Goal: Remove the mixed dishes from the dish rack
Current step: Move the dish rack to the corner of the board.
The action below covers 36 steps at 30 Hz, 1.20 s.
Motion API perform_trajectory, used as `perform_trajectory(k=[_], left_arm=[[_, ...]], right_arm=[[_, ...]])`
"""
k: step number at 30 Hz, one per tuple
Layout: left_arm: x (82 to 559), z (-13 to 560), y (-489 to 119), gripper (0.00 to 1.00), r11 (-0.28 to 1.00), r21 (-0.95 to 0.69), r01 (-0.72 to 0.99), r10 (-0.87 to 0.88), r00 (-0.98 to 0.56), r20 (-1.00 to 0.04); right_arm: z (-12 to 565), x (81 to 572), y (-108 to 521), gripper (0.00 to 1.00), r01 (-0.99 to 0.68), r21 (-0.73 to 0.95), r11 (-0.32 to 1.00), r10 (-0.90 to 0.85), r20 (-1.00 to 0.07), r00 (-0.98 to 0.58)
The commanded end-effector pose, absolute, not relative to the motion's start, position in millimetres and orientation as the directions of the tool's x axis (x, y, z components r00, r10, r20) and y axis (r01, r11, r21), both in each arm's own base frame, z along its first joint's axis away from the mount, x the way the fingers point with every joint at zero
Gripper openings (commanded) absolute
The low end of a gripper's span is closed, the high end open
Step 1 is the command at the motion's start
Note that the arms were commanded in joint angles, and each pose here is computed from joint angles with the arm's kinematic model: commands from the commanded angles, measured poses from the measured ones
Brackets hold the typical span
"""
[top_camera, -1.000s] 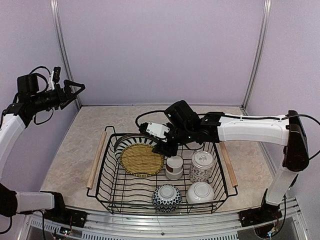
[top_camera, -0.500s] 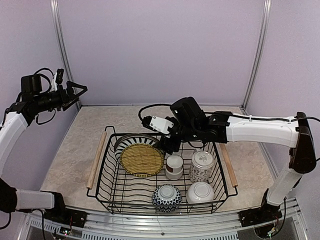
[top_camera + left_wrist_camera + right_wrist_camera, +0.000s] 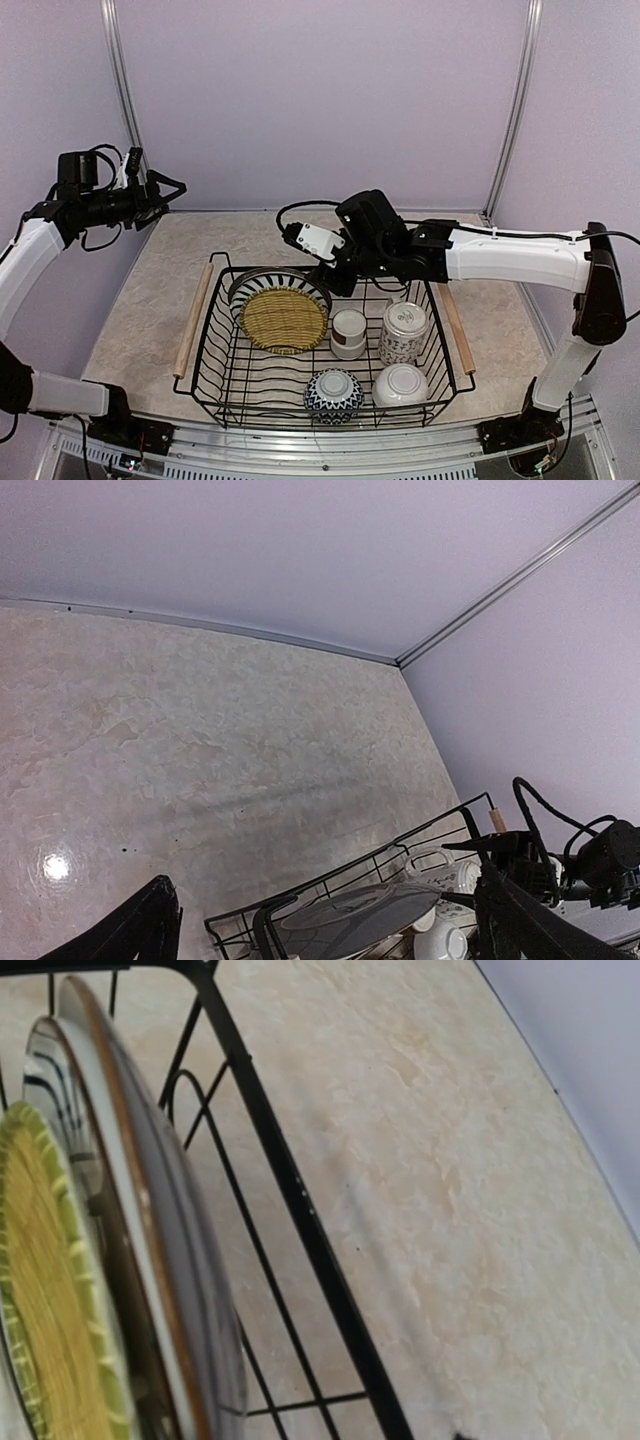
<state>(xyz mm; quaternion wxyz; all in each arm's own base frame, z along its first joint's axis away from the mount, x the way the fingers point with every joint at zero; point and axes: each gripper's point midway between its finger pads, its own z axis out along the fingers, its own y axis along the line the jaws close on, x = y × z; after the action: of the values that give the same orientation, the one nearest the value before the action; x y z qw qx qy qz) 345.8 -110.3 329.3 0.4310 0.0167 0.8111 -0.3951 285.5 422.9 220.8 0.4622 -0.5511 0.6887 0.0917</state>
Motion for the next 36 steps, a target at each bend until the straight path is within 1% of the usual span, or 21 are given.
perform_trajectory(k=[1,6,11,13,18,21,24,26,29,31,35,36], left_arm=[[348,328,-109,0.98,0.697,-0.625,0.351,-0.313,-0.635,-0.706],[349,320,-120,0.97,0.696,-0.632,0.341,-0.290,-0.672,-0.682],[351,313,-124,0.97,0.698,-0.636,0.329,-0.280,-0.692,-0.665],[351,311,-125,0.97,0.700,-0.635,0.327,-0.275,-0.698,-0.662],[350,300,-132,0.94,0.733,-0.617,0.286,-0.249,-0.732,-0.635],[339,283,-140,0.91,0.764,-0.615,0.193,-0.253,-0.788,-0.562],[317,263,-150,0.92,0.829,-0.543,0.134,-0.204,-0.831,-0.518],[303,249,-153,0.92,0.864,-0.495,0.089,-0.192,-0.852,-0.487],[284,229,-162,0.90,0.861,-0.507,0.053,-0.193,-0.886,-0.421],[277,219,-166,0.85,0.857,-0.514,0.036,-0.197,-0.899,-0.390],[277,208,-169,0.67,0.855,-0.519,0.007,-0.214,-0.907,-0.364],[279,206,-170,0.64,0.855,-0.519,0.004,-0.217,-0.906,-0.364]], right_arm=[[217,298,425,0.51,-0.828,-0.391,0.402,-0.683,-0.730,0.013],[211,307,424,0.47,-0.819,-0.393,0.417,-0.687,-0.726,-0.001],[202,313,423,0.38,-0.818,-0.390,0.423,-0.694,-0.720,-0.015],[201,314,422,0.36,-0.816,-0.392,0.426,-0.696,-0.718,-0.018],[198,315,423,0.37,-0.818,-0.392,0.421,-0.699,-0.715,-0.017],[196,314,424,0.41,-0.824,-0.388,0.412,-0.701,-0.713,-0.015],[196,314,424,0.43,-0.824,-0.389,0.413,-0.701,-0.713,-0.015],[196,313,424,0.44,-0.825,-0.387,0.411,-0.697,-0.717,-0.011],[195,312,425,0.43,-0.828,-0.385,0.408,-0.691,-0.723,-0.005],[196,311,427,0.42,-0.831,-0.383,0.403,-0.687,-0.727,0.002],[198,310,429,0.40,-0.836,-0.377,0.400,-0.675,-0.738,0.010],[200,310,429,0.40,-0.835,-0.378,0.401,-0.672,-0.741,0.013]])
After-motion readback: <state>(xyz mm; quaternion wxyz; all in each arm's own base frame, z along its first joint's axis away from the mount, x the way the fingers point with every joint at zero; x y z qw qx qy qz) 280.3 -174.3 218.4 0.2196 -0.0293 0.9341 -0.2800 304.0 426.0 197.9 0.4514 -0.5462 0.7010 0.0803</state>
